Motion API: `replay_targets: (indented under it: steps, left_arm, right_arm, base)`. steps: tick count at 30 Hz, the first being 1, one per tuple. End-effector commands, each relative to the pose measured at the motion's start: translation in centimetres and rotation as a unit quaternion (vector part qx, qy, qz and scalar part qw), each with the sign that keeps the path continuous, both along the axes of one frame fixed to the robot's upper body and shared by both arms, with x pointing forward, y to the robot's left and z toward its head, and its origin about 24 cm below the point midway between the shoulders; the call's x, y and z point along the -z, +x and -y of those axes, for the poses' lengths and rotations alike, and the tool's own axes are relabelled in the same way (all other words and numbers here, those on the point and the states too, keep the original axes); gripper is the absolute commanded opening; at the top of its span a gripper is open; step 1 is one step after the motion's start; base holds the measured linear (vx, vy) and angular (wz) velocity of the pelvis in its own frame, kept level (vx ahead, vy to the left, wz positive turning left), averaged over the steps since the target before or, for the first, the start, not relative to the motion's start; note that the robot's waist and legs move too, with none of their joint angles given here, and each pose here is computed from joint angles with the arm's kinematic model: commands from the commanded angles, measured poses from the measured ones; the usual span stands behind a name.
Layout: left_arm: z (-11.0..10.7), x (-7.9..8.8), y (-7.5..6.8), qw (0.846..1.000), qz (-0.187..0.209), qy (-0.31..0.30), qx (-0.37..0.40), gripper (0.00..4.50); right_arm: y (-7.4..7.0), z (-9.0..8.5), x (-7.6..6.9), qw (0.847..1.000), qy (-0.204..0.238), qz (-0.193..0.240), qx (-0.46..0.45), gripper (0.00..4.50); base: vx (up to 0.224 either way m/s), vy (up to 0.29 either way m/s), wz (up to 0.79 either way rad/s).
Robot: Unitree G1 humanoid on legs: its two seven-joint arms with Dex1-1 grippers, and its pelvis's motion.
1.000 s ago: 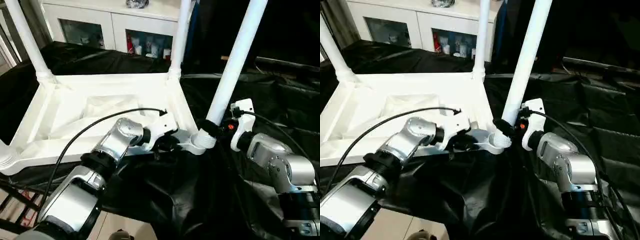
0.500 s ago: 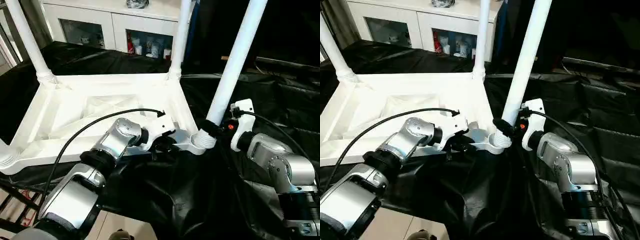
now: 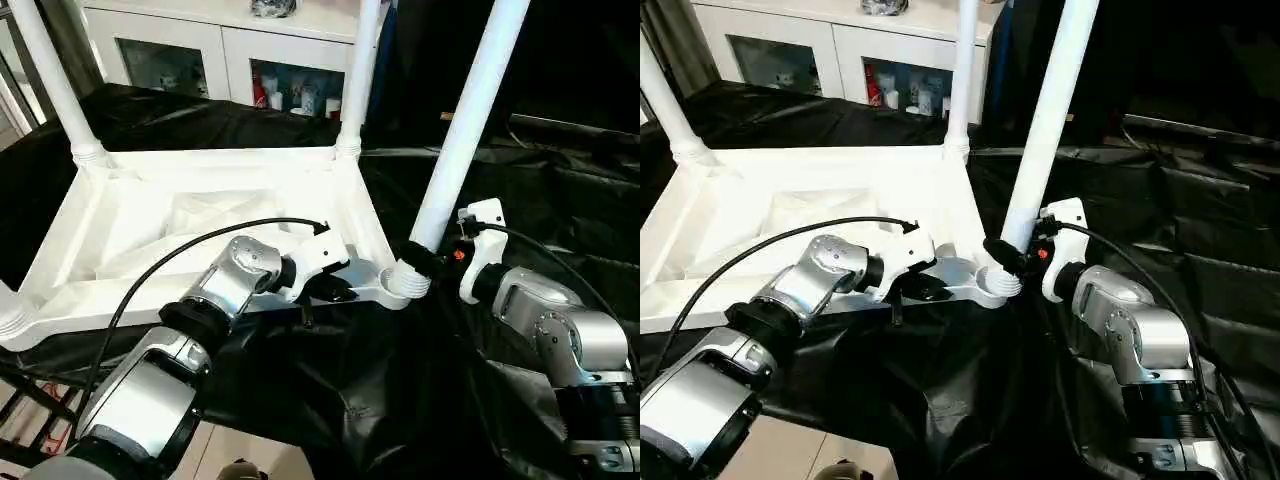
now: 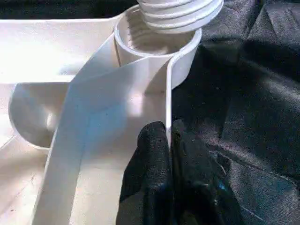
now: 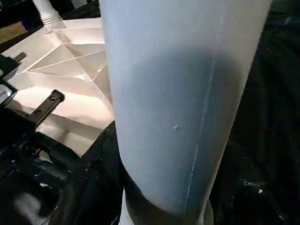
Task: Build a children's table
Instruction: Insert table leg to table base
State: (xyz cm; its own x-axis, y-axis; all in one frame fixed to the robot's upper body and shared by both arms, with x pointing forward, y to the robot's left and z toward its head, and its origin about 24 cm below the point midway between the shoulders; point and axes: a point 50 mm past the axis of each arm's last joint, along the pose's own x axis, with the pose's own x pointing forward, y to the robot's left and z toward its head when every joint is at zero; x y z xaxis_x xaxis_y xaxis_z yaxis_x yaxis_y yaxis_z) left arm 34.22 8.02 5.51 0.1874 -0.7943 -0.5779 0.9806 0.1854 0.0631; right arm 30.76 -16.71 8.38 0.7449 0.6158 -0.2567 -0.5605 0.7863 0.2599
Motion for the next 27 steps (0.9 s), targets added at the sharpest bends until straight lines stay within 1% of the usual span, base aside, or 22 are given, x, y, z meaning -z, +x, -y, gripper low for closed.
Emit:
replay_targets:
  steps: [1, 3, 4, 7, 12, 15, 17, 21, 26, 27]
  left_arm:
    - [-0.1, 0.4, -0.4, 1.0, -0.016, -0.002, 0.004, 0.0]
    - [0.3, 0.4, -0.6, 1.0, -0.017, -0.009, 0.008, 0.0]
    - [0.6, 0.4, -0.8, 1.0, -0.017, -0.023, 0.0, 0.0]
    - [0.9, 0.4, -0.6, 0.999, -0.014, -0.038, -0.024, 0.0]
    - [0.9, 0.3, -0.8, 0.998, -0.015, -0.05, -0.027, 0.0]
    - [0.9, 0.2, -0.9, 0.998, -0.015, -0.053, -0.027, 0.0]
    - [0.7, 0.1, -1.0, 0.998, -0.014, -0.049, -0.024, 0.0]
    - [0.4, 0.1, -0.9, 0.999, -0.012, -0.043, -0.024, 0.0]
    - [0.1, -0.1, -0.6, 0.998, -0.008, -0.038, -0.045, 0.0]
    - [0.1, -0.1, -0.5, 0.998, -0.006, -0.037, -0.053, 0.0]
  right_arm:
    - [0.0, -0.1, 0.0, 1.0, -0.019, 0.002, -0.008, 1.93]
    - [0.1, -0.8, -0.2, 0.999, -0.029, 0.012, -0.031, 1.93]
    - [0.2, -1.3, 0.1, 0.998, -0.044, 0.015, -0.048, 1.93]
    - [0.5, -1.7, 0.6, 0.996, -0.062, 0.014, -0.054, 1.93]
    - [0.9, -1.8, 0.7, 0.996, -0.074, 0.021, -0.052, 1.91]
    - [1.1, -1.8, 0.7, 0.996, -0.073, 0.022, -0.049, 1.91]
    - [1.4, -1.8, 0.8, 0.997, -0.065, 0.02, -0.046, 1.91]
    - [1.3, -1.8, 1.3, 0.998, -0.043, 0.008, -0.044, 1.91]
    - [0.6, -1.3, 2.6, 0.999, -0.007, -0.014, -0.028, 1.91]
    - [0.3, -1.1, 3.0, 1.0, 0.008, -0.02, -0.019, 1.91]
  base:
    - [0.0, 0.0, 0.0]
    - [0.0, 0.0, 0.0]
    - [0.0, 0.0, 0.0]
    - [0.0, 0.0, 0.0]
    - [0.0, 0.0, 0.0]
    - [0.0, 0.0, 0.0]
    - [0.0, 0.0, 0.0]
    - [0.0, 0.0, 0.0]
    - [0.0, 0.0, 0.0]
    - [0.0, 0.0, 0.0]
